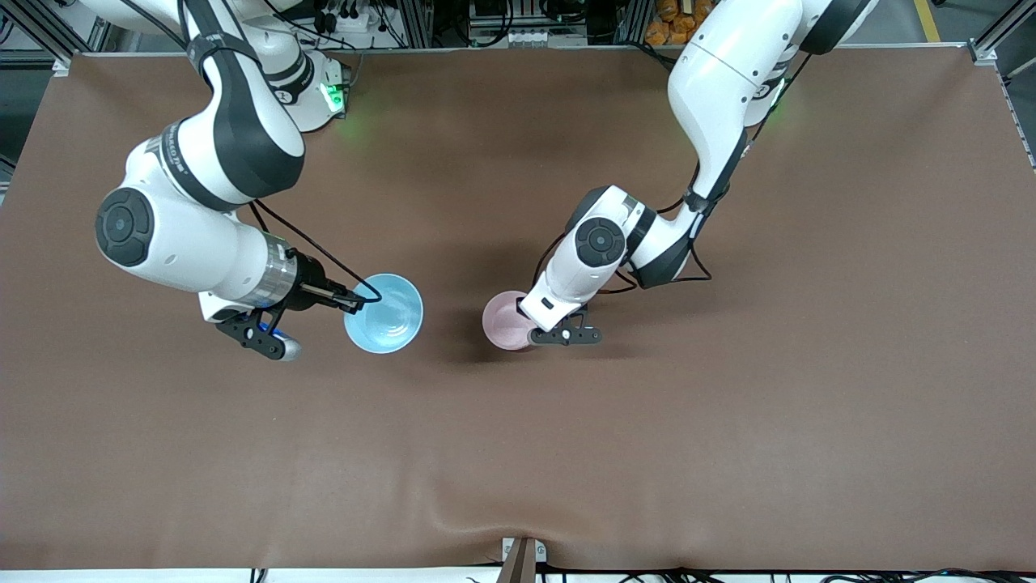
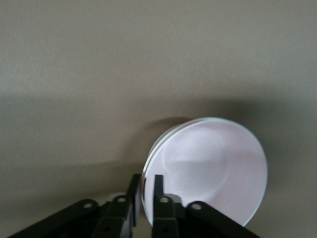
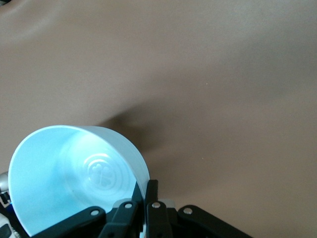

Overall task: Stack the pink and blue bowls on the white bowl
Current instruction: 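Release the pink bowl and raise the left gripper while the right gripper carries blue, then lower the blue bowl into the pink bowl while the left gripper withdraws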

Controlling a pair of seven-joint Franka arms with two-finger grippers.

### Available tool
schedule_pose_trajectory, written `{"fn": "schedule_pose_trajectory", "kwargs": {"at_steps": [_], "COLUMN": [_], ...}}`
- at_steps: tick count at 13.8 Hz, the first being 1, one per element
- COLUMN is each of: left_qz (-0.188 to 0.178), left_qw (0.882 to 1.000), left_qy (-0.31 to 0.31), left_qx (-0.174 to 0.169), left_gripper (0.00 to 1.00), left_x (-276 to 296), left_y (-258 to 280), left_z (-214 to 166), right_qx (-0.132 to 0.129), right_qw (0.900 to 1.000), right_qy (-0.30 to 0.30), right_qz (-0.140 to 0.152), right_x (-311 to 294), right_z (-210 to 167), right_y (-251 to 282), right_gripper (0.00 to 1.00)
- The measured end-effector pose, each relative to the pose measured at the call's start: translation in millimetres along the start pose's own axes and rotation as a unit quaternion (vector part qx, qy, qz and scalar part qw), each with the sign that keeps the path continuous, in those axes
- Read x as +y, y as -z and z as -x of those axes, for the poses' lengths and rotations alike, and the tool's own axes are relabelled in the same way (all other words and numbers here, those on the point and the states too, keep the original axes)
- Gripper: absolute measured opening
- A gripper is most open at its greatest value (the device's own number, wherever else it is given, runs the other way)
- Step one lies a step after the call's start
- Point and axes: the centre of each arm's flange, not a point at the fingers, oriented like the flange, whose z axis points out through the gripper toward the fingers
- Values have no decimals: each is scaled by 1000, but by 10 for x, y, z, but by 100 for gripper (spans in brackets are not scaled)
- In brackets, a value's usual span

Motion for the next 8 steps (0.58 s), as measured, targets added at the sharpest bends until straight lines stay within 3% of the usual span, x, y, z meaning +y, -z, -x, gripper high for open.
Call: {"fn": "schedule_pose_trajectory", "kwargs": {"at_steps": [7,8], "left_qz": [1,-4], "left_qw": [999,999], "left_qy": [39,39], "left_qx": [30,36], "left_gripper": [96,100], "left_x": [-405,-487], "left_y": [1037,1210], "left_z": [-564,-629], "right_qx": [14,21], "right_qw": [1000,1000], "right_qy": [-8,-11], "right_qz": [-9,-12], "right_x": [-238,-330], "right_z": [195,276], "right_y": [-154,-223], "right_gripper": [4,4]}}
